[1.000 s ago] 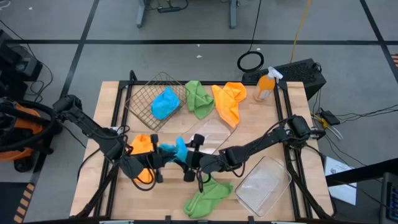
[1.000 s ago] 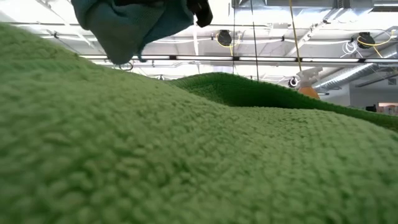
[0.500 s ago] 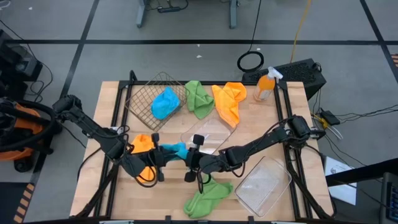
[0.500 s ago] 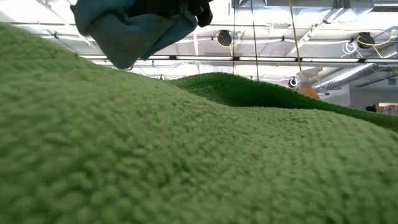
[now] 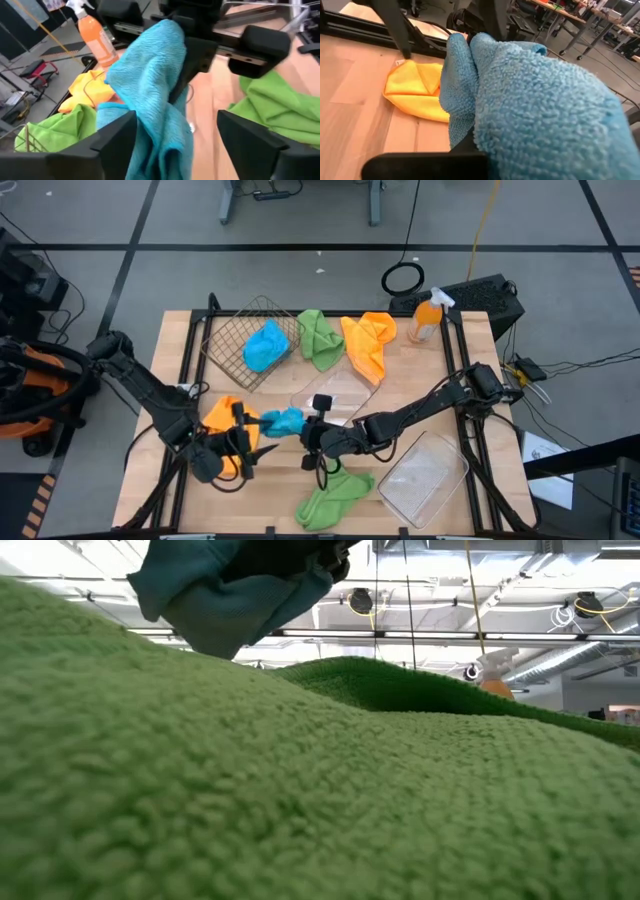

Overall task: Sort microfiber towel by color & place in baskets
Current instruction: Put the blue towel into the gold wire basket, then put the bottom yellow towel into the top transparent bin

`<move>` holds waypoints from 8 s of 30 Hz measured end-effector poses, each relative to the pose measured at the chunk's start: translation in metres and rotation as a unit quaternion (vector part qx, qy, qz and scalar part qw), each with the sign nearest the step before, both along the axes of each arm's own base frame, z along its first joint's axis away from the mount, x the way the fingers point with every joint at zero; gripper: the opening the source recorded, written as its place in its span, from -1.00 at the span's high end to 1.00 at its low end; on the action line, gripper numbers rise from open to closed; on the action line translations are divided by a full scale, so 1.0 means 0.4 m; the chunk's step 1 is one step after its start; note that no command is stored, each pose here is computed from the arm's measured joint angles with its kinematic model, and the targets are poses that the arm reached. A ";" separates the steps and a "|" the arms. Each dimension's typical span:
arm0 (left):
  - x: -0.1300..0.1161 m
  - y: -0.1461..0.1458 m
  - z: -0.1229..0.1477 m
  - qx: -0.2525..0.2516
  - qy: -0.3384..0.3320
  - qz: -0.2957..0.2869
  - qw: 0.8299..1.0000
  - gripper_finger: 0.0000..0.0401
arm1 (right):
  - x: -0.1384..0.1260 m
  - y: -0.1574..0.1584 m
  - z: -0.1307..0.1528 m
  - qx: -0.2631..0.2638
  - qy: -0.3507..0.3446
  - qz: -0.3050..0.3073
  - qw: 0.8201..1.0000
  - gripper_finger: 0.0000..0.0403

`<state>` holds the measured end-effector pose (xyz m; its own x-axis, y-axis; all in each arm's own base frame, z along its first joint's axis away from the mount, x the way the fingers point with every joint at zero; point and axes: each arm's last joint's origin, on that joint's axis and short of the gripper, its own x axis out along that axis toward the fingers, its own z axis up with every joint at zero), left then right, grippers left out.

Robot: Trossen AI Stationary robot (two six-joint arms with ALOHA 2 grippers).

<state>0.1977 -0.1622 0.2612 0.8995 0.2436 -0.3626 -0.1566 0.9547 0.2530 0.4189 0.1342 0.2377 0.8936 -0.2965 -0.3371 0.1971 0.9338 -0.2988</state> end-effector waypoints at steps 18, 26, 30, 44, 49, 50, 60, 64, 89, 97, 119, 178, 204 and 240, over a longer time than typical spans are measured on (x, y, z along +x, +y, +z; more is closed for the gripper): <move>-0.017 -0.005 0.001 -0.046 -0.052 0.073 0.995 -0.48 | -0.005 -0.002 0.004 -0.012 0.010 0.004 1.000 0.93; 0.012 0.016 -0.030 -0.024 -0.021 0.095 0.995 -0.48 | -0.004 -0.002 0.005 -0.015 0.009 0.006 1.000 0.93; 0.042 0.027 -0.060 -0.021 0.013 0.097 0.995 -0.48 | -0.004 -0.001 0.005 -0.015 0.009 0.006 1.000 0.92; 0.099 0.036 -0.087 0.047 0.060 0.041 0.996 0.06 | -0.003 0.001 0.002 -0.001 0.018 0.040 0.999 0.92; 0.099 0.035 -0.088 0.040 0.064 0.031 0.997 0.63 | -0.003 0.002 0.001 -0.002 0.018 0.041 0.999 0.92; 0.099 0.035 -0.088 0.040 0.064 0.031 0.997 0.74 | -0.003 0.002 0.001 -0.002 0.019 0.041 0.999 0.91; 0.099 0.035 -0.088 0.043 0.065 0.031 0.996 0.85 | -0.007 0.003 -0.005 -0.008 0.035 0.042 0.998 0.53; 0.102 0.044 -0.090 0.048 0.071 0.038 0.996 0.88 | -0.011 0.001 -0.013 -0.014 0.053 0.039 0.998 0.28; -0.028 0.247 0.061 0.020 0.057 0.150 0.987 0.90 | -0.185 -0.036 0.083 0.020 0.174 -0.088 0.981 -0.34; -0.092 0.386 0.085 0.018 0.070 0.294 0.953 0.90 | -0.182 -0.002 0.064 0.031 0.169 -0.081 0.982 -0.34; -0.150 0.643 -0.055 -0.264 0.188 0.185 0.928 0.82 | -0.181 0.011 0.067 0.031 0.158 -0.072 0.984 -0.34; -0.108 0.634 -0.081 -0.194 0.230 0.138 0.944 0.19 | -0.178 0.017 0.071 0.032 0.150 -0.062 0.986 -0.34; -0.096 0.727 -0.082 -0.101 0.258 0.364 0.889 0.95 | -0.165 0.013 0.054 0.018 0.157 -0.061 0.986 -0.34; -0.046 0.277 -0.175 -0.141 -0.004 0.030 0.990 0.95 | -0.143 0.030 0.016 0.129 0.082 -0.044 0.987 -0.34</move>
<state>0.1792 -0.0516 0.1911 0.8899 0.1866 -0.4163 -0.2160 0.9761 -0.0243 0.3617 0.1464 0.2443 0.7951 -0.2564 -0.5495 0.2500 0.9642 -0.0881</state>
